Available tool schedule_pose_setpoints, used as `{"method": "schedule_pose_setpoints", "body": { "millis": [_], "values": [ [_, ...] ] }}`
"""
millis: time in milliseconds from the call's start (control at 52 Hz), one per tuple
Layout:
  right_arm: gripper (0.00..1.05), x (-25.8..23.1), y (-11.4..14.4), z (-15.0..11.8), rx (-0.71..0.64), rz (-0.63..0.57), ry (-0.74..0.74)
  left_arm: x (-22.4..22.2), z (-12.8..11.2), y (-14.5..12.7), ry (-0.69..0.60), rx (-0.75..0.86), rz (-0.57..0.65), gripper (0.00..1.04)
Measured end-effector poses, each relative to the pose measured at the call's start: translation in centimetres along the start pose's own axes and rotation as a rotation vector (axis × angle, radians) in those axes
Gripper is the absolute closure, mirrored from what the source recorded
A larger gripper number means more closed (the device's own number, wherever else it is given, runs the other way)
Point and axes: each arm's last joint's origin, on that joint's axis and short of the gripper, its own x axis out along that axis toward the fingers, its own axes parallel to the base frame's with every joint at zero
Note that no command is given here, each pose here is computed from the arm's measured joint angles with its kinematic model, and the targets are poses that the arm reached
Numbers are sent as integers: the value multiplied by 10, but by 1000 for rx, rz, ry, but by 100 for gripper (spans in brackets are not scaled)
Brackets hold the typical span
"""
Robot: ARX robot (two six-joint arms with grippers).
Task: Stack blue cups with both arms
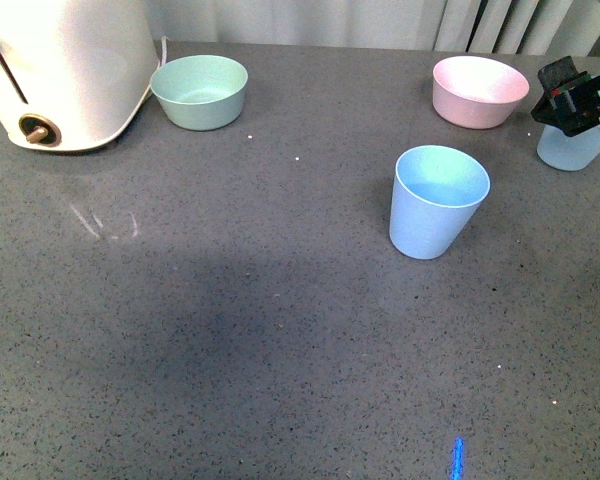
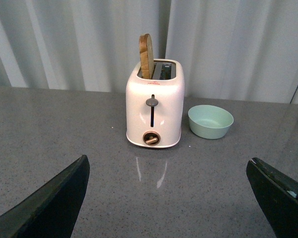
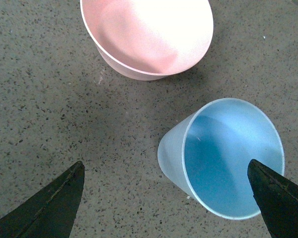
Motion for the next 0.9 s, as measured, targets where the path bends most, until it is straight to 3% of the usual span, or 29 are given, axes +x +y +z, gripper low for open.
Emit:
{"method": "schedule_pose_setpoints", "body": {
  "millis": [269,673,827,904],
  "values": [
    [9,29,-2,-1,18,1,69,0,0,0,0,0,0,9],
    [81,43,-3,-4,32,14,112,0,0,0,0,0,0,9],
    [100,42,-5,-6,37,18,123,0,0,0,0,0,0,9],
    [103,41,-8,-7,37,24,125,0,0,0,0,0,0,9]
  ]
}}
